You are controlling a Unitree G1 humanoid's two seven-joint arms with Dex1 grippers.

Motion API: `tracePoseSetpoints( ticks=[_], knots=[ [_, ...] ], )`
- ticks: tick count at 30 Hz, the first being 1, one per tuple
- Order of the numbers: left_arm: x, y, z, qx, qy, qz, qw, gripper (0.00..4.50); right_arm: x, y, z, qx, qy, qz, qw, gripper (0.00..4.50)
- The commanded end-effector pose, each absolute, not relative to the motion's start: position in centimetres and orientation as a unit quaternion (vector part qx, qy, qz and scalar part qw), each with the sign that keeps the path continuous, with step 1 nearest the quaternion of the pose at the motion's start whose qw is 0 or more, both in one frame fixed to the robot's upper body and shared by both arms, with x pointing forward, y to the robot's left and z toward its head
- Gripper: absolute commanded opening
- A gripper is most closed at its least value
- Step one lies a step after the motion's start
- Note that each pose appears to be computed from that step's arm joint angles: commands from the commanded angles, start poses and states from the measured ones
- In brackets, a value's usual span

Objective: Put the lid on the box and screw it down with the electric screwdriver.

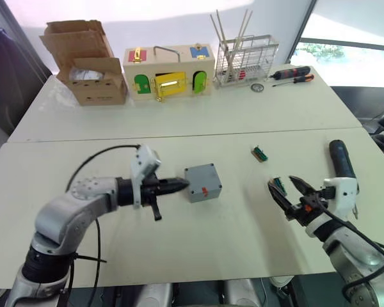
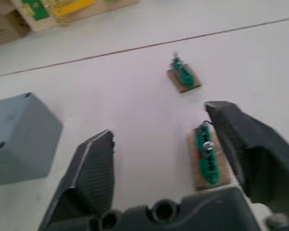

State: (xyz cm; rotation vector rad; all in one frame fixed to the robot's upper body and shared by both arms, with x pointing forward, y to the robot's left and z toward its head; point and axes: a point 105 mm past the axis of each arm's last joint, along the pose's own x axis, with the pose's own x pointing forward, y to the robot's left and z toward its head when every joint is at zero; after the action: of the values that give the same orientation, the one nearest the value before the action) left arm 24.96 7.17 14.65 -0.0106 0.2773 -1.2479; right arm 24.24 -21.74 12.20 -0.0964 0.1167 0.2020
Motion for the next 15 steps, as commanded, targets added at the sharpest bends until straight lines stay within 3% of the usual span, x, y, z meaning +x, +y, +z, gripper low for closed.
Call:
tracePoseSetpoints(
  ticks=[1, 8, 15],
  knots=[
    [23.7, 6.1, 14.3, 0.024, 0.128, -0.604, 0.786, 0.00, 24.2, -22.2, 11.9, -0.041, 0.054, 0.082, 0.994, 4.47],
    [22.5, 5.9, 13.9, 0.044, 0.136, -0.623, 0.769, 0.00, 24.2, -22.8, 10.0, -0.036, 0.092, 0.080, 0.992, 4.47],
    [22.5, 5.9, 13.8, 0.040, 0.137, -0.617, 0.774, 0.00, 24.9, -23.5, 9.2, -0.042, 0.098, 0.075, 0.991, 2.47]
  ],
)
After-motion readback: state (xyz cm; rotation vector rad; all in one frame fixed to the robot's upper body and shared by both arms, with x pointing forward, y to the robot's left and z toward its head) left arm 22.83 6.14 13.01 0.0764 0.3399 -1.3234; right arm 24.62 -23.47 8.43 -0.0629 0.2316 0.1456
